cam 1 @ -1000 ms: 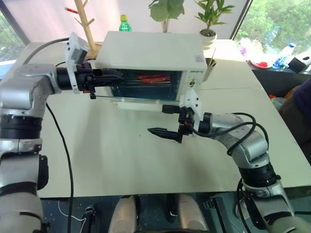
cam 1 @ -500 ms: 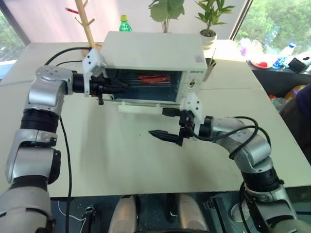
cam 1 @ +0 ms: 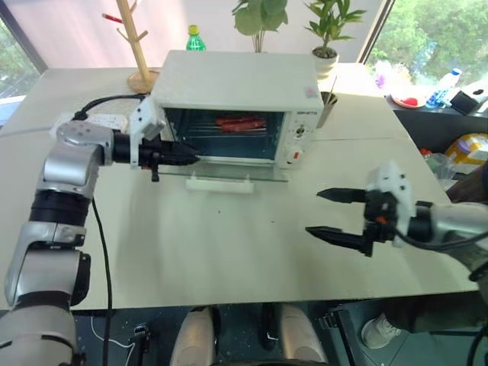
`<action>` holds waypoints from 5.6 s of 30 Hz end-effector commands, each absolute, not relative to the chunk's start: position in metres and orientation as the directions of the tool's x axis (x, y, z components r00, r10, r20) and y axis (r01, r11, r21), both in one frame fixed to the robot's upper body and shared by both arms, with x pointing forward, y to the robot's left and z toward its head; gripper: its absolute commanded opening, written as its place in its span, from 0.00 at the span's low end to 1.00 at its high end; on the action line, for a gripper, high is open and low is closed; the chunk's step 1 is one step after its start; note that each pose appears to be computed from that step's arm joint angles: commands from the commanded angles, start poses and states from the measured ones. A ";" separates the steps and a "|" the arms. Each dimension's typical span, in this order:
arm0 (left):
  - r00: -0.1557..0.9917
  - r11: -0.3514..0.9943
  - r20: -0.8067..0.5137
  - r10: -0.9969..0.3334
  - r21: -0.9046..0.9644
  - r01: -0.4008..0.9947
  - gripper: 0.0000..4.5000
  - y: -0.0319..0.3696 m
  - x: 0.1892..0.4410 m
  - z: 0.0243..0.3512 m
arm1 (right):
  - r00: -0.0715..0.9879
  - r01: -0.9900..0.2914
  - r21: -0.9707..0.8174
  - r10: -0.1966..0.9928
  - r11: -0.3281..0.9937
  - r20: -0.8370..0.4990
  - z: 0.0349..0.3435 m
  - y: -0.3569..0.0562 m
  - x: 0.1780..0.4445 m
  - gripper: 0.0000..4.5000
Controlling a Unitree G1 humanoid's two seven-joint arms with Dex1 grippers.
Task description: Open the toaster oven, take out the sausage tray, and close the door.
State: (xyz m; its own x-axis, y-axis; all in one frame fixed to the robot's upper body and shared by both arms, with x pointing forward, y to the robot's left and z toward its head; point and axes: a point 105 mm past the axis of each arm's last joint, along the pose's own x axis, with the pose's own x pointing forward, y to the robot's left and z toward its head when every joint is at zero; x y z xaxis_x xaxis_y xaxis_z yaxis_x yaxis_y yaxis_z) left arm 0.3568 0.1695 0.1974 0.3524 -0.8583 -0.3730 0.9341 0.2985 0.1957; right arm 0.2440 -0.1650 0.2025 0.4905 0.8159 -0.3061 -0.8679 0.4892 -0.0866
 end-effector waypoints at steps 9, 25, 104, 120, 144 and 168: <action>0.441 0.335 -0.450 -0.776 0.298 0.894 0.23 0.176 0.345 0.150 | 0.639 -0.769 -0.162 0.749 0.618 -0.176 0.233 -0.174 0.274 1.00; 0.536 0.519 -0.218 -0.815 0.136 0.844 0.23 0.185 0.340 0.204 | 0.627 -0.759 -0.347 0.761 0.551 -0.164 0.233 -0.121 0.306 1.00; 0.547 0.544 -0.182 -0.817 0.074 0.836 1.00 0.204 0.371 0.242 | 0.632 -0.238 -0.963 0.773 0.123 -0.058 0.208 0.059 0.424 0.02; 0.526 0.517 -0.195 -0.828 0.101 0.850 1.00 0.207 0.380 0.247 | 0.601 -0.287 -0.949 0.796 0.132 -0.071 0.201 0.050 0.406 0.70; 0.531 0.522 -0.182 -0.828 0.095 0.847 1.00 0.206 0.376 0.247 | 0.653 -0.245 -0.970 0.741 0.013 -0.155 0.191 0.065 0.423 0.28; 0.515 0.508 -0.188 -0.836 0.088 0.857 1.00 0.200 0.384 0.247 | 0.583 -0.259 -0.965 0.804 0.047 -0.117 0.196 0.062 0.397 0.01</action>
